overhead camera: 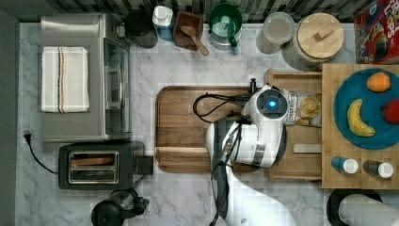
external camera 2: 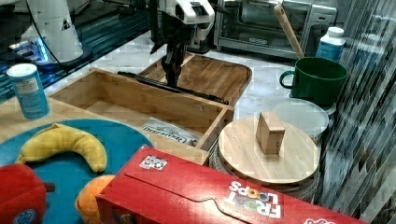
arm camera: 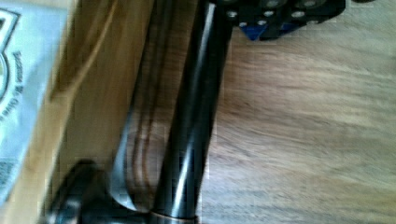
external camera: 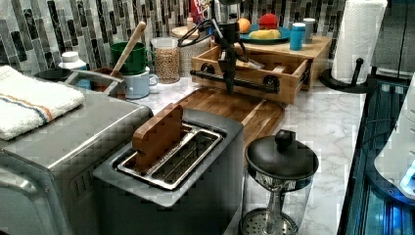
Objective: Close the drawer.
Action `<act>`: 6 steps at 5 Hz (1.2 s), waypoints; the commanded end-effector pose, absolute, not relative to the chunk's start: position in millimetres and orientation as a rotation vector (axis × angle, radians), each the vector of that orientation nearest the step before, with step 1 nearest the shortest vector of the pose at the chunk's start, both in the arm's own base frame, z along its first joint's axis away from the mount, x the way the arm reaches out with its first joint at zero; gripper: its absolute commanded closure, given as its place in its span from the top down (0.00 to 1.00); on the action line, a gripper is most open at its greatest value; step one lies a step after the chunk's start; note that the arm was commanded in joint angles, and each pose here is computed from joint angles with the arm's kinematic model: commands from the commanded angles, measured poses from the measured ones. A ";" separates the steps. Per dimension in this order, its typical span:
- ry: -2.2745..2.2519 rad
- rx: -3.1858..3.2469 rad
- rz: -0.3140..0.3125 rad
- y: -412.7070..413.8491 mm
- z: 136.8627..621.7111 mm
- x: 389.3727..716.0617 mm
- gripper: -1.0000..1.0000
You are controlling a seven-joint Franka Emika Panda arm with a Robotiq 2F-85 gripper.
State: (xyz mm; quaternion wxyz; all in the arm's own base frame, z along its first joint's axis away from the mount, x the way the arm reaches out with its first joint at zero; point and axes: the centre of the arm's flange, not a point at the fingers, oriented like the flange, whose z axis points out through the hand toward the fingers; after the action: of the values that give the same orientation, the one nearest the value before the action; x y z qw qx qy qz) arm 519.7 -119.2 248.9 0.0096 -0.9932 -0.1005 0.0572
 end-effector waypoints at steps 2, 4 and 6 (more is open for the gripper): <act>-0.268 -3.238 0.048 -388.9 299.5 496.3 0.00; -0.320 -3.248 0.000 -449.1 297.6 495.9 0.00; -0.216 -3.240 0.030 -438.5 301.2 489.3 0.00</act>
State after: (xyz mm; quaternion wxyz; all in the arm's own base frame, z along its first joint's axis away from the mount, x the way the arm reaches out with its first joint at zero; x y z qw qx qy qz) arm 526.4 -293.0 248.1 0.0421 -0.9866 -0.1418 0.0684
